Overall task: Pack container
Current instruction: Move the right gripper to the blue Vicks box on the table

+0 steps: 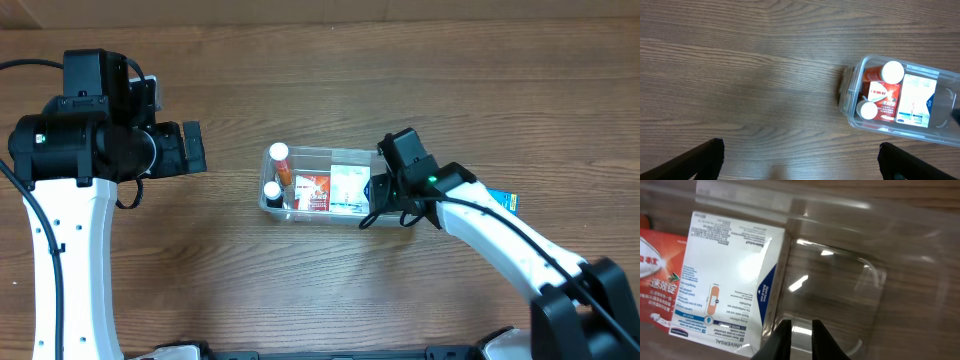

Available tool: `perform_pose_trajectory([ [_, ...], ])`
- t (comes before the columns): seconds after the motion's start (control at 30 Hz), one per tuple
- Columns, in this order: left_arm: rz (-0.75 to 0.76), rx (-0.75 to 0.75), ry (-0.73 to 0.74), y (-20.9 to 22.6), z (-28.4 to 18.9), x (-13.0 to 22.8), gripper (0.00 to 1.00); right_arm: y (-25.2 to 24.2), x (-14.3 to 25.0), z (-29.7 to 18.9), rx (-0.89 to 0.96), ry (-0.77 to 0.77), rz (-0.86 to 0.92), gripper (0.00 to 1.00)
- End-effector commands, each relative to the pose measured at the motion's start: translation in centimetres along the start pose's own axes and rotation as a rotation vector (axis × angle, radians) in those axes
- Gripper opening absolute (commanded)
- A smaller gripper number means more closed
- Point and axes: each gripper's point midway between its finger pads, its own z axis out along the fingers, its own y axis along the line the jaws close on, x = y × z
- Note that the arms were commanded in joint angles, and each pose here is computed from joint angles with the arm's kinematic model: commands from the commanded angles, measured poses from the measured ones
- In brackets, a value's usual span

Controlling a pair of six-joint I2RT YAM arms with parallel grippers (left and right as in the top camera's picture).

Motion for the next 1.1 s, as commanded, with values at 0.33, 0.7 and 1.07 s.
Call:
perform_pose_trajectory([
  [0.33,0.011,-0.011,-0.005,0.4,-0.1,0.0,1.0,-9.5,-4.6,-16.7,0.216,-0.227,0.259,1.0],
  [0.7,0.011,-0.01,-0.005,0.4,-0.1,0.0,1.0,-19.5,2.7,-7.9,0.257,0.216,0.535,1.0],
  [1.07,0.011,-0.01,-0.009,0.4,-0.1,-0.1,1.0,-20.7,6.9,-1.2,0.289,0.512,0.491,1.0],
])
